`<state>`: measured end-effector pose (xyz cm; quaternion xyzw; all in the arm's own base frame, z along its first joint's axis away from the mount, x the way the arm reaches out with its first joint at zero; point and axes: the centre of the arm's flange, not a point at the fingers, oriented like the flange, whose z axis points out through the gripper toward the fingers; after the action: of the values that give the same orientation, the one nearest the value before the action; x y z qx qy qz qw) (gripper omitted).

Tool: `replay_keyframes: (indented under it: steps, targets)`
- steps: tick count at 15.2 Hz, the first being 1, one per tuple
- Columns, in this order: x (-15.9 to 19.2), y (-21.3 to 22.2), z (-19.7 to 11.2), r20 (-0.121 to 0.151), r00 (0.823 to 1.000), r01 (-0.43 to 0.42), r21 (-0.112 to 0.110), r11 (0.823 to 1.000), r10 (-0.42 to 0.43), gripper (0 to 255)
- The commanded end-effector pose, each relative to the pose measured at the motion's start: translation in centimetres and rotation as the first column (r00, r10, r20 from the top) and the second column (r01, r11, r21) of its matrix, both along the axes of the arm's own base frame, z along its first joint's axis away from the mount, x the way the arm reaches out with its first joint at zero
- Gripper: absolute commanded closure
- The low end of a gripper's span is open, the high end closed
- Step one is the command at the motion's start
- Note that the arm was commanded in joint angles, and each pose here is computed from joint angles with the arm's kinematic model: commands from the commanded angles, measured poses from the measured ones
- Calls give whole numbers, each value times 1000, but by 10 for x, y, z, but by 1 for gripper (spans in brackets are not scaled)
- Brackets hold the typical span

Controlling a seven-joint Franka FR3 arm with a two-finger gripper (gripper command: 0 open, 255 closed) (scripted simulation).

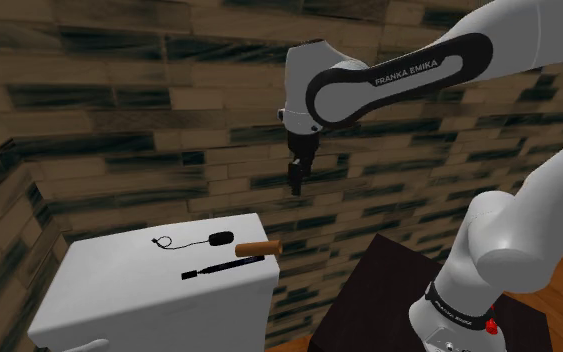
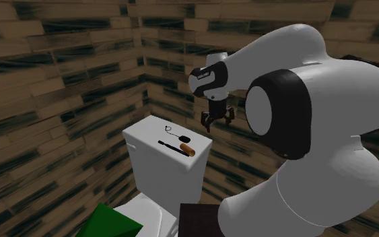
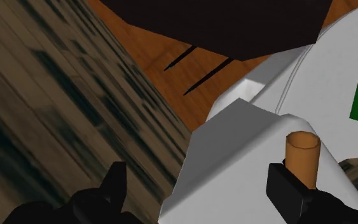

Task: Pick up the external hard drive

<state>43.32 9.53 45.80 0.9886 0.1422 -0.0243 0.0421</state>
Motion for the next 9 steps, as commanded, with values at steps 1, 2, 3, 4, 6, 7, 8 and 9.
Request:
replay_keyframes:
  steps: [1, 2, 3, 4, 6, 7, 8, 9]
  targets:
    - [18, 15, -12, 3, 1000, -25, 9, 1000, 25, 0]
    - [27, 22, -19, 4, 999, -37, 14, 999, 37, 0]
    - [35, 29, -26, 5, 999, -49, 18, 999, 49, 0]
    - [43, 37, -32, 6, 998, -61, 22, 998, 61, 0]
    - [58, 52, -45, 8, 996, -86, 30, 996, 85, 0]
    - [66, 59, -52, 10, 995, -98, 35, 995, 98, 0]
    - [74, 67, -58, 11, 994, -110, 39, 993, 110, 0]
    - [81, 75, -65, 12, 992, -122, 43, 992, 122, 0]
